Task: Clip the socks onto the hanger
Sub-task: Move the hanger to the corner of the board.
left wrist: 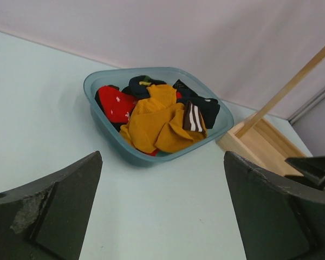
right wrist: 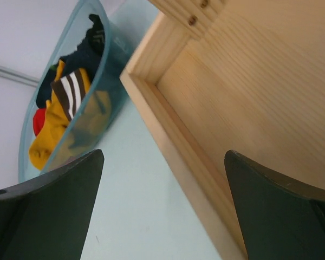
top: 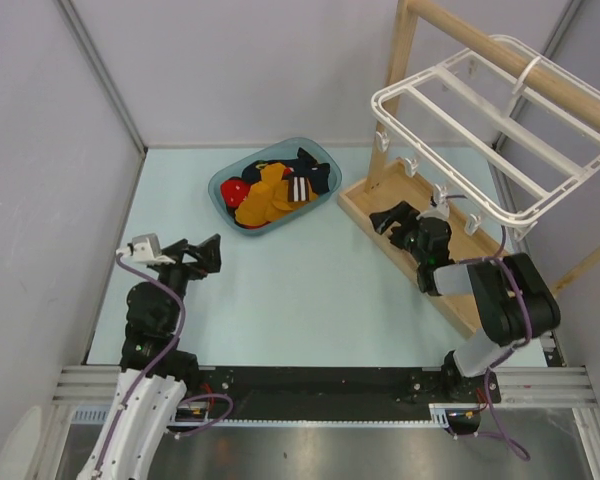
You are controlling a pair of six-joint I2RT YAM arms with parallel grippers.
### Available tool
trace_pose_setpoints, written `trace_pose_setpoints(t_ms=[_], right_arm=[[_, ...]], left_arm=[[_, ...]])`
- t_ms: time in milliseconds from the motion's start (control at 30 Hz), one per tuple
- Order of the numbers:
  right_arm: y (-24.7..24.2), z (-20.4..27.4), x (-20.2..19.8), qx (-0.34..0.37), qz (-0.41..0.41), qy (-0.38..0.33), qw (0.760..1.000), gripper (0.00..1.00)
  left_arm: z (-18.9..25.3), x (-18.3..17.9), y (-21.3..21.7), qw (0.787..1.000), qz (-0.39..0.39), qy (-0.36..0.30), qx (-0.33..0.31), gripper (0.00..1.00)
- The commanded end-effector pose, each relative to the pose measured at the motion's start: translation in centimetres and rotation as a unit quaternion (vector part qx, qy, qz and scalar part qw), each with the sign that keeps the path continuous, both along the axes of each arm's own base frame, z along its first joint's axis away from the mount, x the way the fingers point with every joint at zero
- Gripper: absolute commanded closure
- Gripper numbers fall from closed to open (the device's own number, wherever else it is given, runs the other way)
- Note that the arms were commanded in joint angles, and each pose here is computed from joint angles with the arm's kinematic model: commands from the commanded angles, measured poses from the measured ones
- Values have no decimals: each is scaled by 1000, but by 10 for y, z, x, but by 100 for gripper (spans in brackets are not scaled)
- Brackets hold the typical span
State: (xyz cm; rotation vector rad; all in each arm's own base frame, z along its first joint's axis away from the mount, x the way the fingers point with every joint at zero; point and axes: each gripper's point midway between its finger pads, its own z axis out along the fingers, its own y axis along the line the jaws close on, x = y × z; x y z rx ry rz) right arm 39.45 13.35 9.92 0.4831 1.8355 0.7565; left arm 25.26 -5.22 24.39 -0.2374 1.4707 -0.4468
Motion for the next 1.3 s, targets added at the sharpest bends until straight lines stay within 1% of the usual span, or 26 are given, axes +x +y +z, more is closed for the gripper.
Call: trace_pose_setpoints(t_ms=[0, 67, 100, 200, 300, 433, 500, 533, 667, 867, 967, 1000, 1067, 1100, 1200, 1267], right_arm=[[17, 51, 60, 51, 20, -121, 991, 0], [26, 42, 71, 70, 46, -115, 990, 0], [27, 29, 79, 86, 47, -109, 989, 1], [28, 27, 99, 99, 38, -122, 987, 0], [24, 14, 115, 78, 10, -116, 990, 0], [13, 1, 133, 77, -22, -112, 991, 0], [10, 3, 141, 76, -28, -117, 990, 0], [9, -5, 144, 70, -28, -112, 991, 0], [16, -6, 161, 58, -8, -129, 990, 0], [21, -11, 174, 52, 23, -152, 987, 0], [32, -7, 181, 41, 51, -164, 984, 0], [35, 2, 187, 39, 58, -173, 982, 0], [43, -2, 190, 28, 71, -165, 983, 0], [48, 5, 195, 26, 81, -176, 981, 1], [62, 0, 200, 27, 103, -169, 980, 0], [68, 7, 208, 29, 110, -173, 978, 0]], left_arm=[[15, 12, -11, 1000, -20, -12, 2, 0], [17, 18, -12, 1000, -22, -8, 16, 0], [17, 24, -14, 999, -24, 0, 23, 0], [18, 35, -17, 999, -29, 13, 42, 0], [18, 40, -19, 998, -33, 17, 51, 0], [14, 43, -20, 998, -35, 22, 54, 0], [15, 43, -20, 998, -34, 22, 56, 0], [14, 43, -19, 998, -34, 22, 57, 0], [15, 42, -19, 998, -33, 20, 56, 0], [13, 42, -21, 998, -37, 23, 55, 0], [14, 41, -23, 997, -39, 22, 55, 0], [14, 41, -24, 997, -40, 22, 55, 0], [15, 41, -24, 997, -40, 21, 56, 0], [15, 40, -24, 997, -40, 20, 56, 0], [16, 40, -24, 997, -40, 18, 58, 0], [15, 40, -24, 997, -40, 19, 58, 0]])
